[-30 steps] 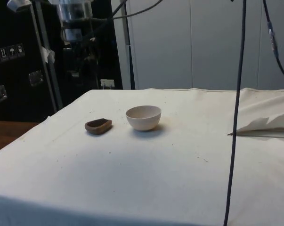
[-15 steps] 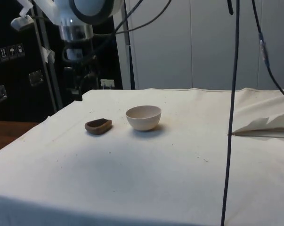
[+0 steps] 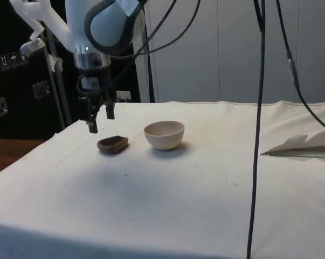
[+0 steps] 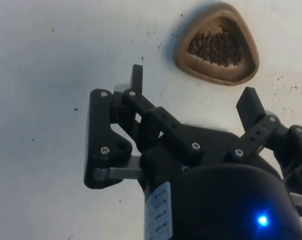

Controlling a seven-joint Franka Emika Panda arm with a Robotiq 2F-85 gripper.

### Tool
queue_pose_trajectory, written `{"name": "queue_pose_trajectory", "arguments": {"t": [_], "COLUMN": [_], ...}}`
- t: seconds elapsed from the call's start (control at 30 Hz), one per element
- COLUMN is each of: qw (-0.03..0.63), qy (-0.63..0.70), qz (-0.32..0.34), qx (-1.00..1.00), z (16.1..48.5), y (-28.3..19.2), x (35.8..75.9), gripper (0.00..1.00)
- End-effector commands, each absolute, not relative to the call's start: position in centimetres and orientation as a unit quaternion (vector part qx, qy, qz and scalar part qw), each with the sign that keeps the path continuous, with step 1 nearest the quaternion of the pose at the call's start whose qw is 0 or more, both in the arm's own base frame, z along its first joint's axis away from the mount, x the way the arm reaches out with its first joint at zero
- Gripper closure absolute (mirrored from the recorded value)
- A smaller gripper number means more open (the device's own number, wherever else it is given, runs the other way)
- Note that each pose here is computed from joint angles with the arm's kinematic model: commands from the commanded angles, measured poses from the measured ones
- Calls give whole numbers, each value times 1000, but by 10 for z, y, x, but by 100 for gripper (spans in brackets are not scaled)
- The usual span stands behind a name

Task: Pour the coffee beans from the cup into the bowl.

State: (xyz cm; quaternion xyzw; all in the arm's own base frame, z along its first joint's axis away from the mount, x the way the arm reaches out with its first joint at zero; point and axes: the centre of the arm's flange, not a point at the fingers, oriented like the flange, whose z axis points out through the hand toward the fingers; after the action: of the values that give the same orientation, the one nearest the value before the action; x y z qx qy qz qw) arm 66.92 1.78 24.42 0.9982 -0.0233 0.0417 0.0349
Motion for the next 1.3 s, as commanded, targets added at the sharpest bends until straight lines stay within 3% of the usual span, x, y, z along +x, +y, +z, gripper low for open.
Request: {"name": "queue_pose_trajectory", "arguments": {"t": [0.0,0.47,1.27], "qw": [36,40,65], "qy": [-24,-51,-93], "qz": [44,37,31], "qx": [998,997,993], "z": [237,204,181], "y": [18,17,29], "x": [671,682,692], "gripper": [0,0,0]}}
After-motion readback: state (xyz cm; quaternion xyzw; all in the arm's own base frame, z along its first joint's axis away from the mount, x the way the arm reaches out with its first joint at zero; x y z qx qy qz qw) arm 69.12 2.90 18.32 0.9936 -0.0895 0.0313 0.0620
